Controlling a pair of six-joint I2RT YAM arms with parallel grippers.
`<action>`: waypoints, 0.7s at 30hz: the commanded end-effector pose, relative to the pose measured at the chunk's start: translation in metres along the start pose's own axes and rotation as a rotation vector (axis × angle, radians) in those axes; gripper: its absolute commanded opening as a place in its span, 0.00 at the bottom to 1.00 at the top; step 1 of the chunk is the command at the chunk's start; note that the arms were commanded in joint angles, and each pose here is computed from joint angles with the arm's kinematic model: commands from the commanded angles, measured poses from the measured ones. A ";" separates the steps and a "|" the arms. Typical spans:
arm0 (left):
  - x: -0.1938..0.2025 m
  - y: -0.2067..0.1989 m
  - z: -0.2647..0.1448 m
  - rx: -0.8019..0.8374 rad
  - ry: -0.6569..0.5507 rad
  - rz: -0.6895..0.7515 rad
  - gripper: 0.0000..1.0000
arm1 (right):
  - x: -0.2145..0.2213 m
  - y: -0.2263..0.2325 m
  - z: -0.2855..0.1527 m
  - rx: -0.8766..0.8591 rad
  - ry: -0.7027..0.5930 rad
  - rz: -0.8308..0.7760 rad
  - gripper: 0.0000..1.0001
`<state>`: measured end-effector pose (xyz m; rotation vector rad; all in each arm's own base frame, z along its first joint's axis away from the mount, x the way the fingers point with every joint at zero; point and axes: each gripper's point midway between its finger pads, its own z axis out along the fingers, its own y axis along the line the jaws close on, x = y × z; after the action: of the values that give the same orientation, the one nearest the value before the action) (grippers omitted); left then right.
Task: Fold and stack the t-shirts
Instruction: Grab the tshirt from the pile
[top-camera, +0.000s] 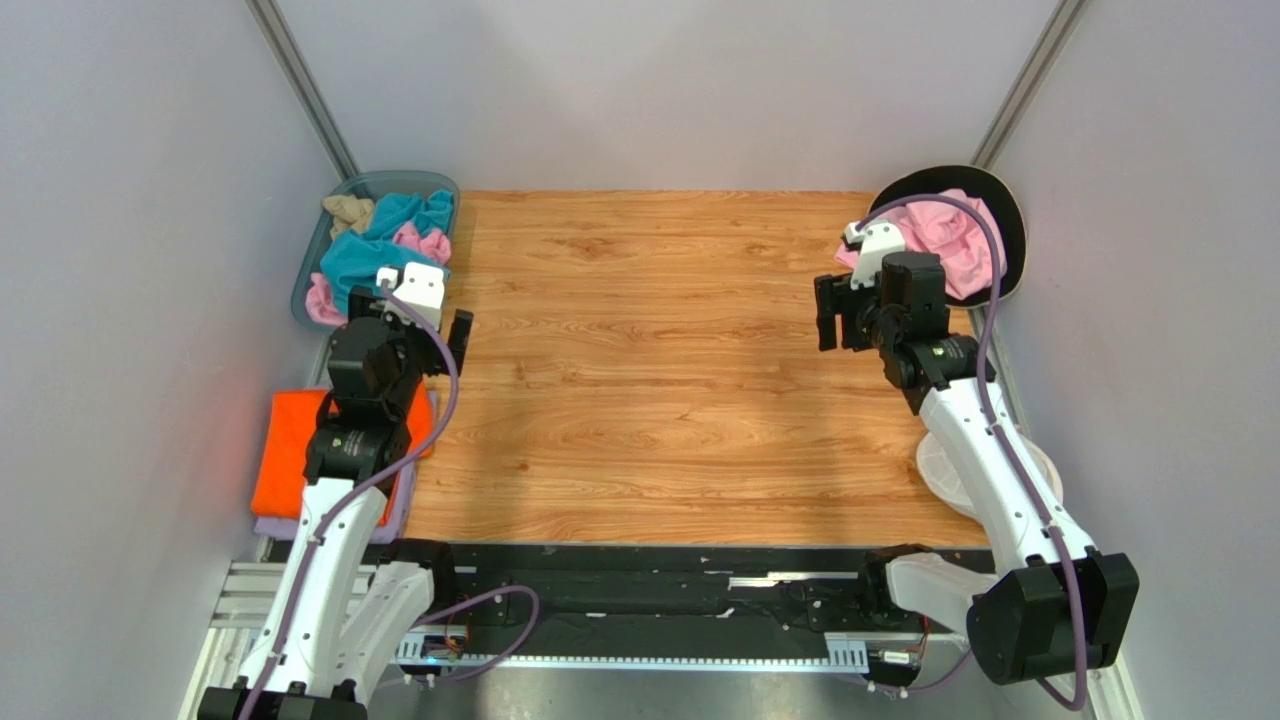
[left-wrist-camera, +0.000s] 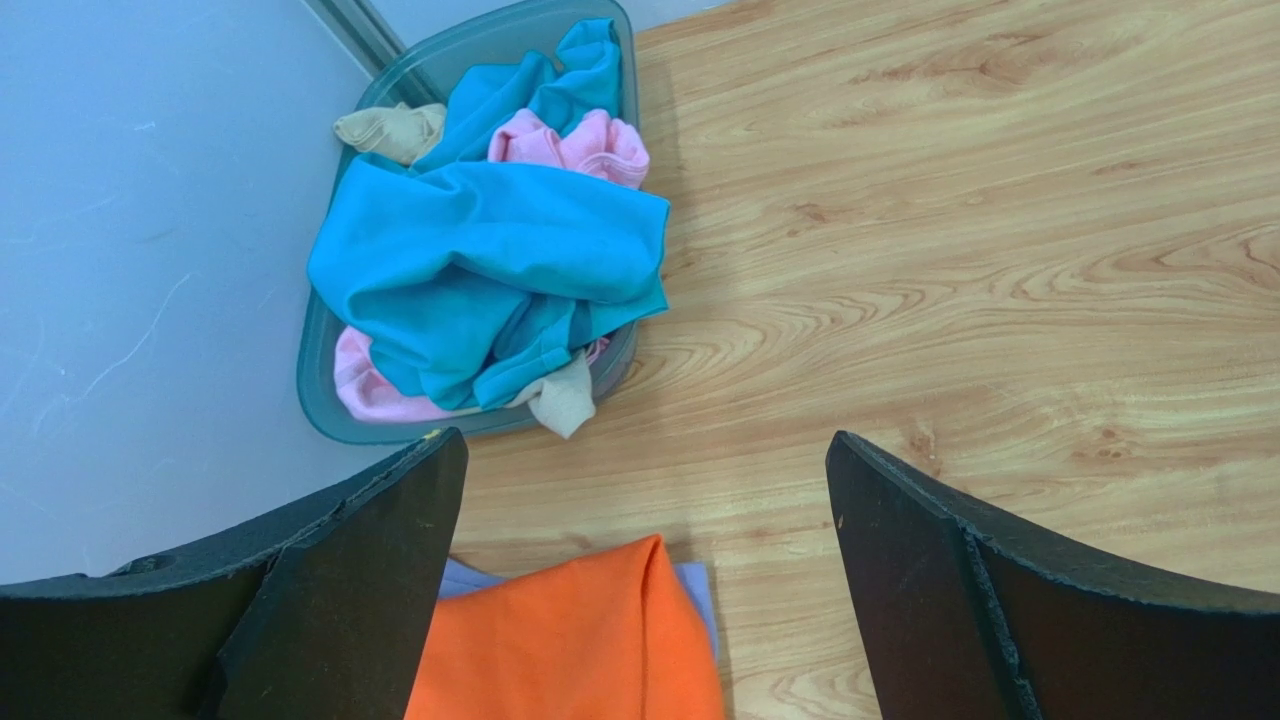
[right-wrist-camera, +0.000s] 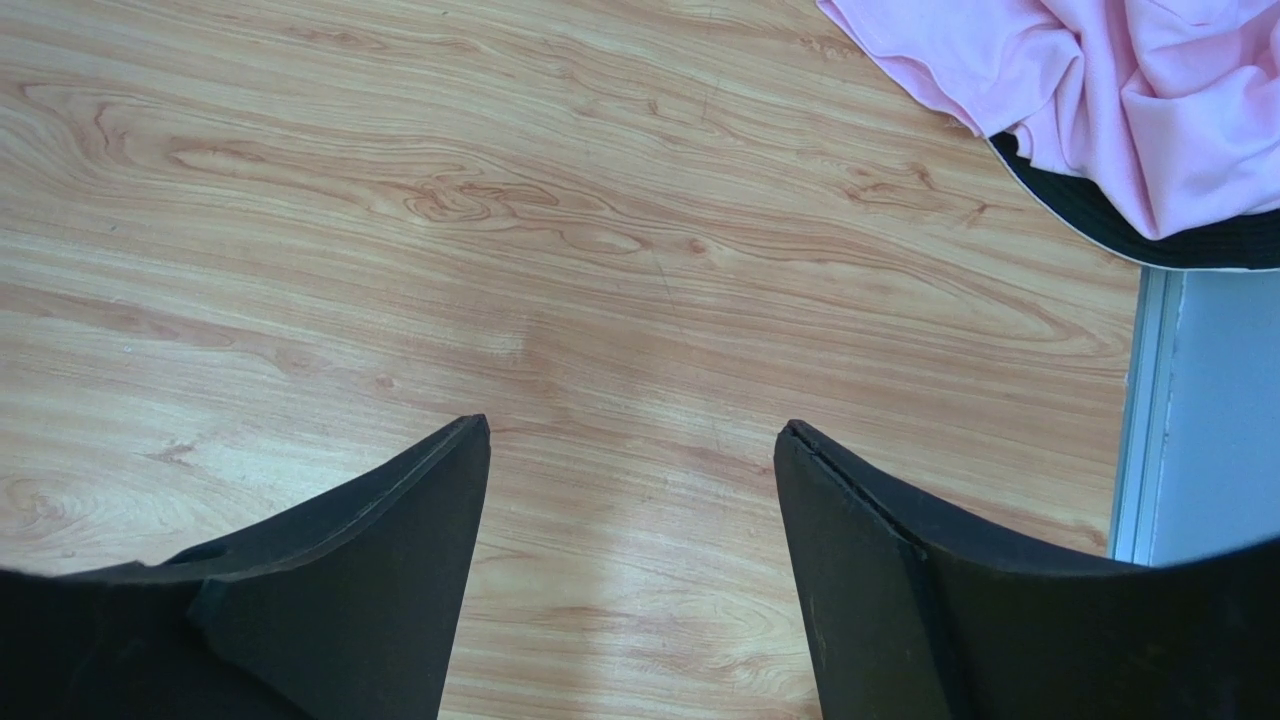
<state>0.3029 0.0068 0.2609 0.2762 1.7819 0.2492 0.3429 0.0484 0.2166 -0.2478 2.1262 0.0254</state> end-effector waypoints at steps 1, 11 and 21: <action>-0.015 0.005 -0.004 -0.012 -0.065 0.025 0.99 | -0.011 0.008 -0.005 -0.049 -0.056 -0.003 0.75; -0.020 0.037 -0.002 -0.163 -0.029 0.064 0.97 | -0.004 0.020 -0.008 -0.118 -0.050 -0.036 0.76; -0.014 0.056 0.052 -0.116 0.084 0.177 0.98 | -0.002 0.016 -0.010 -0.098 -0.050 -0.048 0.76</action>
<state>0.3336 0.0324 0.2560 0.3552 1.8450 0.4467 0.3325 0.0629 0.2091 -0.3369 2.1290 0.1137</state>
